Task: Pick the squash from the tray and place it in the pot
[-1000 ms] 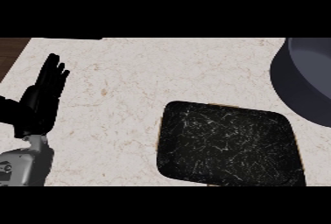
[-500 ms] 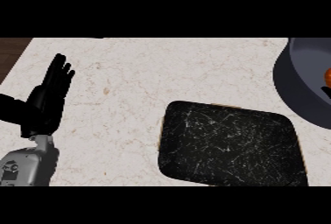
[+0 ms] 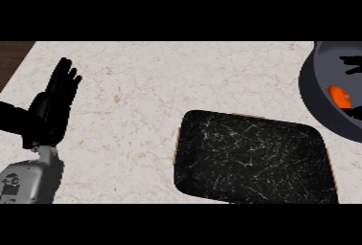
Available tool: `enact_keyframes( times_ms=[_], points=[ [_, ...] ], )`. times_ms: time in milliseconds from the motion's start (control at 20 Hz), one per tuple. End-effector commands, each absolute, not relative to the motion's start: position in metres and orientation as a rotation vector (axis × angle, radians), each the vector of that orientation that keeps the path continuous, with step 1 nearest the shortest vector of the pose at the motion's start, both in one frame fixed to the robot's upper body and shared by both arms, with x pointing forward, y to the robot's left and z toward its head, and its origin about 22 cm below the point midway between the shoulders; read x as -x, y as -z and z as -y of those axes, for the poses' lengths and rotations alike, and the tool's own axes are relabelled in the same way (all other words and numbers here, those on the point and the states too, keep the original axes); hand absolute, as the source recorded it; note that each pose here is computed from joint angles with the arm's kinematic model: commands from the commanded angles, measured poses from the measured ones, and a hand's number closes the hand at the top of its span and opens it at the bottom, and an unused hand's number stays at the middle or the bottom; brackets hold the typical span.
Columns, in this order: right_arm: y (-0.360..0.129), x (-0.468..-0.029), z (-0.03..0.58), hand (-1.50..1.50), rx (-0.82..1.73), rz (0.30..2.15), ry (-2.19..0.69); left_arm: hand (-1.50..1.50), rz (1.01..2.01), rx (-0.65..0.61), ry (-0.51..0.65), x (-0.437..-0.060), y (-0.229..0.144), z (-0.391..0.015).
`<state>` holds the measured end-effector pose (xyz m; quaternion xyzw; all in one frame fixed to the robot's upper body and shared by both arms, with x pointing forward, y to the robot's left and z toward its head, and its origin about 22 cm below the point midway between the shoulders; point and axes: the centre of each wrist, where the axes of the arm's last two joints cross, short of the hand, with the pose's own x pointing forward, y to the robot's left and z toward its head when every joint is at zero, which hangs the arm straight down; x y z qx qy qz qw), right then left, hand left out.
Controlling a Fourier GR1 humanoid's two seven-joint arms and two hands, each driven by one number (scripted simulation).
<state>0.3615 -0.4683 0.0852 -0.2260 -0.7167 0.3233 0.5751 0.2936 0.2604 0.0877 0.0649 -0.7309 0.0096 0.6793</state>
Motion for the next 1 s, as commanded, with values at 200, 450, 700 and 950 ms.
enact_keyframes(
  times_ms=[200, 450, 700, 950],
  points=[
    [-0.091, -0.357, 0.483, -1.50, 0.202, 1.831, -0.423, 0.00, 1.628, -0.130, -0.030, -0.298, -0.090, -0.267],
    [-0.106, -0.341, 0.510, -1.50, 0.166, 1.842, -0.277, 0.00, 1.648, -0.144, -0.027, -0.294, -0.089, -0.264],
    [-0.138, -0.325, 0.538, -1.50, 0.140, 1.828, -0.252, 0.00, 1.645, -0.128, -0.041, -0.300, -0.097, -0.253],
    [-0.143, -0.301, 0.559, -1.50, 0.144, 1.806, -0.242, 0.00, 1.649, -0.140, -0.033, -0.297, -0.091, -0.260]
  ],
)
